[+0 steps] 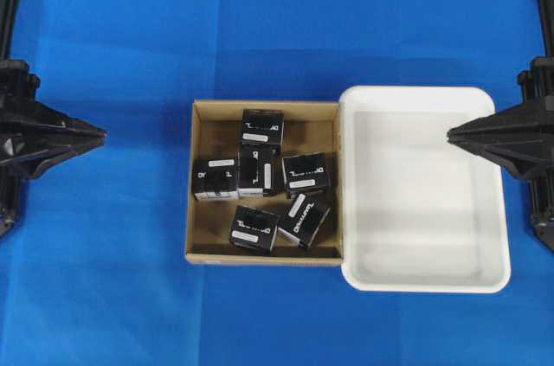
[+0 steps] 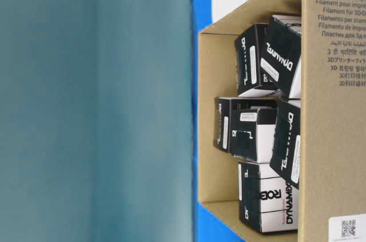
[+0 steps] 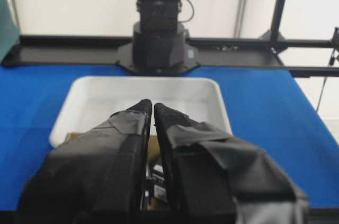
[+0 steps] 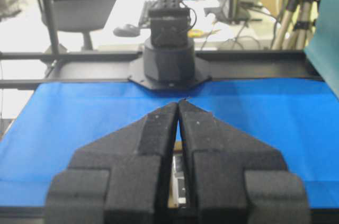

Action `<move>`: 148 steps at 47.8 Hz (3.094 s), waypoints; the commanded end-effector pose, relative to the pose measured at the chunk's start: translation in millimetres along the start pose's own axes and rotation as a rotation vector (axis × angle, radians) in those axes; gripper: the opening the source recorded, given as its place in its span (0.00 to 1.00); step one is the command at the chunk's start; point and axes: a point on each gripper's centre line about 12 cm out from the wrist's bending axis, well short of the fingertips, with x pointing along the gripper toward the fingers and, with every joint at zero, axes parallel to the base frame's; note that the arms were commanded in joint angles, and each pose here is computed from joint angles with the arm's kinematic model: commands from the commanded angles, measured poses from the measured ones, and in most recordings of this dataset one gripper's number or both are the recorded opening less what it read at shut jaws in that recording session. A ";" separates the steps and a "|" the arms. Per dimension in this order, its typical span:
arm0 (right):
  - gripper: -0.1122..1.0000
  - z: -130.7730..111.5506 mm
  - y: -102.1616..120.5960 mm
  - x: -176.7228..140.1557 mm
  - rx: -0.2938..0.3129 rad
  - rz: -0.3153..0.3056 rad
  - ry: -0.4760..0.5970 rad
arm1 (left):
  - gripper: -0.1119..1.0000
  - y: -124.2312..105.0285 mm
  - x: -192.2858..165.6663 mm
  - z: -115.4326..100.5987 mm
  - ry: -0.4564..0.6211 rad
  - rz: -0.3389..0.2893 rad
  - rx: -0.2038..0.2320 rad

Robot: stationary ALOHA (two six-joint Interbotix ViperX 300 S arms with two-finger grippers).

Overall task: Pick a box that is randomly placed inside the cardboard box.
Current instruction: 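Move the right gripper from rest toward the cardboard box, then lower the open right gripper over a black DYNAMIXEL box near the top, then close the right gripper on the DYNAMIXEL box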

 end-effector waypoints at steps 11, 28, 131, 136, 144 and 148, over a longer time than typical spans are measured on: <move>0.08 4.2 -6.9 11.5 0.221 -0.057 0.183 | 0.05 1.0 7.7 11.9 0.089 0.004 -0.003; 0.08 17.2 -2.5 48.5 0.257 -0.051 0.634 | 0.04 1.3 9.3 13.3 0.163 0.007 -0.006; 0.99 -158.2 -38.6 187.1 -0.082 0.096 1.427 | 0.04 -1.2 5.3 15.2 0.181 -0.001 -0.053; 0.99 -164.5 -38.8 188.0 -0.081 0.093 1.417 | 0.04 -1.2 5.3 15.2 0.181 -0.001 -0.053; 0.99 -175.2 -39.3 190.2 -0.081 0.092 1.421 | 0.04 -1.2 5.8 14.5 0.184 0.000 -0.053; 0.99 -183.9 -39.4 189.7 -0.079 0.095 1.441 | 0.04 -1.1 5.6 13.4 0.193 0.000 -0.053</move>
